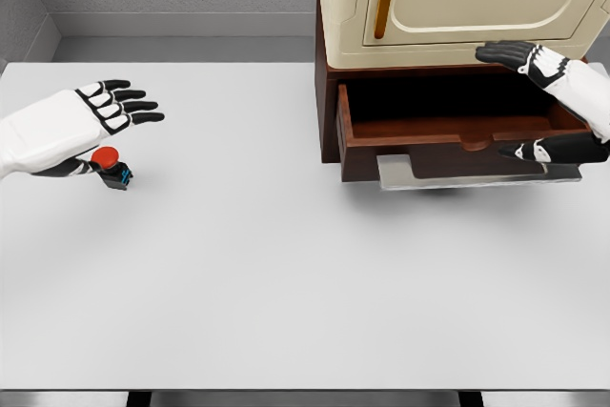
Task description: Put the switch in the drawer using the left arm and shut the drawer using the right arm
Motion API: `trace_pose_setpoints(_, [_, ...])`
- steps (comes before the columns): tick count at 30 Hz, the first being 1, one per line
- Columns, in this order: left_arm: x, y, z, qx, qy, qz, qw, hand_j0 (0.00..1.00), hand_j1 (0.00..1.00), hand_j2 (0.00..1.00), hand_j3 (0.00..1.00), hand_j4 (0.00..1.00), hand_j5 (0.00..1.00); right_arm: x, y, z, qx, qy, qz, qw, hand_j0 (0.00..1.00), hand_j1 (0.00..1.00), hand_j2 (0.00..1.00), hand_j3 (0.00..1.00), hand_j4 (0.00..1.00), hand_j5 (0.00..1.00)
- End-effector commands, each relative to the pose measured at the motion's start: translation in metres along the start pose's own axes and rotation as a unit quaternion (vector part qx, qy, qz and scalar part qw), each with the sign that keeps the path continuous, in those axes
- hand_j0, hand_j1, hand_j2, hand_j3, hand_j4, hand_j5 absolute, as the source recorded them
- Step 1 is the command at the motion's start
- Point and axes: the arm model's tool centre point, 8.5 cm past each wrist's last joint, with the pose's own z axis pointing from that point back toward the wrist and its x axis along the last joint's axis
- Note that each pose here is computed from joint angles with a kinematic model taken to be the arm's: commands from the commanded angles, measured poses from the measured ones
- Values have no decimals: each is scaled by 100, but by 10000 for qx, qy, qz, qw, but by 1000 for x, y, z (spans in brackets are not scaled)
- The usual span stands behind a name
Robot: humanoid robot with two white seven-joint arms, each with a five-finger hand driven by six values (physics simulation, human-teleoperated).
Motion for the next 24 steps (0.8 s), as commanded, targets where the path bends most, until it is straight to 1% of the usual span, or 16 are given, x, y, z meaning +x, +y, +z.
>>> trace_pose_setpoints(1, [0, 1, 0, 22, 4, 23, 10000, 100, 100, 100, 100, 100, 100, 0, -1, 0, -12, 4, -11, 10000, 100, 100, 100, 100, 100, 100])
trace_pose_setpoints(2, [0, 1, 0, 26, 3, 30, 10000, 100, 100, 100, 100, 100, 100, 0, -5, 0, -67, 1, 28, 10000, 100, 100, 100, 100, 100, 100])
trace_pose_setpoints(3, [0, 1, 0, 26, 3, 30, 10000, 100, 100, 100, 100, 100, 100, 0, -4, 0, -70, 0, 22, 10000, 100, 100, 100, 100, 100, 100])
trace_pose_setpoints(4, [0, 1, 0, 17, 4, 17, 10000, 100, 100, 100, 100, 100, 100, -1, 3, 4, -24, 53, -57, 10000, 100, 100, 100, 100, 100, 100])
trace_pose_setpoints(7, [-1, 2, 2, -11, 15, -6, 10000, 100, 100, 100, 100, 100, 100, -1, 3, 4, -31, 50, -61, 10000, 100, 100, 100, 100, 100, 100])
trace_pose_setpoints(8, [-5, 4, 8, -120, 47, -73, 9999, 100, 100, 100, 100, 100, 100, -1, -2, 3, -111, 39, 2, 9999, 100, 100, 100, 100, 100, 100])
trace_pose_setpoints(10, [-9, 7, 15, -246, 77, -144, 9996, 100, 100, 100, 100, 100, 100, 0, 2, -1, -233, -33, -88, 9997, 100, 100, 100, 100, 100, 100])
trace_pose_setpoints(12, [-12, 8, 23, -414, 115, -239, 9988, 100, 100, 100, 100, 100, 100, 1, -5, -1, -314, -42, -6, 9995, 100, 100, 100, 100, 100, 100])
trace_pose_setpoints(13, [-13, 8, 24, -476, 121, -283, 9984, 100, 100, 100, 100, 100, 100, 1, -6, -1, -319, -42, -1, 9995, 100, 100, 100, 100, 100, 100])
trace_pose_setpoints(14, [-16, 1, 27, -594, 184, -261, 9977, 100, 100, 100, 100, 100, 100, 0, -5, -1, -316, -39, -6, 9995, 100, 100, 100, 100, 100, 100])
trace_pose_setpoints(15, [-18, -10, 28, -853, 219, -189, 9959, 100, 100, 100, 100, 100, 100, 0, -3, 0, -303, -20, -29, 9995, 100, 100, 100, 100, 100, 100])
trace_pose_setpoints(17, [-23, -24, 29, -1097, 307, -70, 9935, 100, 100, 100, 100, 100, 100, 0, -3, 0, -308, -25, -36, 9995, 100, 100, 100, 100, 100, 100])
trace_pose_setpoints(19, [-24, -35, 26, -1333, 343, 47, 9905, 100, 100, 100, 100, 100, 100, 0, -3, 1, -309, -17, -35, 9995, 100, 100, 100, 100, 100, 100])
trace_pose_setpoints(20, [-22, -38, 24, -1419, 324, 77, 9893, 100, 100, 100, 100, 100, 100, 0, -4, 1, -304, -14, -30, 9995, 100, 100, 100, 100, 100, 100])
trace_pose_setpoints(21, [-20, -45, 19, -1536, 301, 161, 9875, 100, 100, 100, 100, 100, 100, 0, -4, 1, -304, -14, -30, 9995, 100, 100, 100, 100, 100, 100])
trace_pose_setpoints(24, [-19, -53, 7, -1654, 264, 257, 9855, 100, 100, 100, 100, 100, 100, 0, -3, 1, -309, -17, -35, 9995, 100, 100, 100, 100, 100, 100])
